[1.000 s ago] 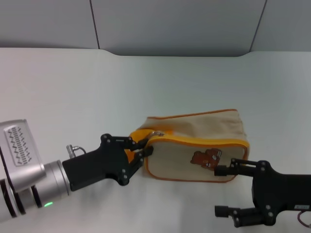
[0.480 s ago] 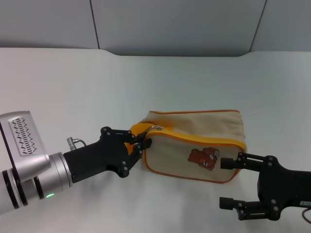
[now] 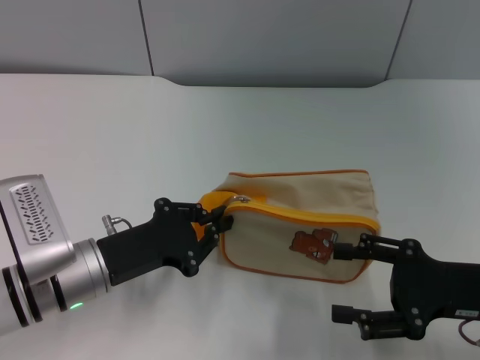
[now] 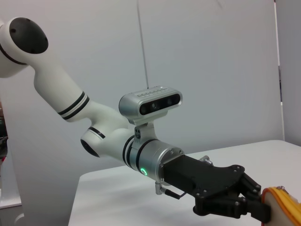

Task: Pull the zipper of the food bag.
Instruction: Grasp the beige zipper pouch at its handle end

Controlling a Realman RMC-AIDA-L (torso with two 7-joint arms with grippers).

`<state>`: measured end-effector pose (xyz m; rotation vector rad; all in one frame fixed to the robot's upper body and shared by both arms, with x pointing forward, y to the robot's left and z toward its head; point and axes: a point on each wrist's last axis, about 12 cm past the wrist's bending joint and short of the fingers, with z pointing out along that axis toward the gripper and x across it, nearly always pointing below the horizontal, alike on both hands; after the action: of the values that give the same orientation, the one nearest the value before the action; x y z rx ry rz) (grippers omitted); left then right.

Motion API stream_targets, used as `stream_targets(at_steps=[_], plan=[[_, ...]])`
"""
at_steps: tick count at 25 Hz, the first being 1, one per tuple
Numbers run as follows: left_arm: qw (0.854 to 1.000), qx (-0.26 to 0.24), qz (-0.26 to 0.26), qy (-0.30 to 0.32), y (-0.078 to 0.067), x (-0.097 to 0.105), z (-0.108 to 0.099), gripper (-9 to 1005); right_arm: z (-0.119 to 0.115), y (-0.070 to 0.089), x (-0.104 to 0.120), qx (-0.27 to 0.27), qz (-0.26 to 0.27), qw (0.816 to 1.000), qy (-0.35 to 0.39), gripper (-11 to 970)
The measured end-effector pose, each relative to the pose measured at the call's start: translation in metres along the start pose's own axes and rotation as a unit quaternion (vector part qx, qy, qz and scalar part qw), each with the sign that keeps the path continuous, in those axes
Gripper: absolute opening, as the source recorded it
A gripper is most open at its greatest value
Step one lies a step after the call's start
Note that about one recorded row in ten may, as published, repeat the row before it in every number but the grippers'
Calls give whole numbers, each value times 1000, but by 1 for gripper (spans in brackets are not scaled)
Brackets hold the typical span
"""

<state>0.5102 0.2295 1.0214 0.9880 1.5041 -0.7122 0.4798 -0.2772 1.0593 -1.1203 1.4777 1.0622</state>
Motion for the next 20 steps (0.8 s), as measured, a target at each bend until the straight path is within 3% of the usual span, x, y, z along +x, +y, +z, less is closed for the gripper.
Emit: stream_targets(at_steps=[20], plan=[[1000,6,2,-13,-1,-3,-2,90,-2,2,0,-1,1,1000,-6,813]])
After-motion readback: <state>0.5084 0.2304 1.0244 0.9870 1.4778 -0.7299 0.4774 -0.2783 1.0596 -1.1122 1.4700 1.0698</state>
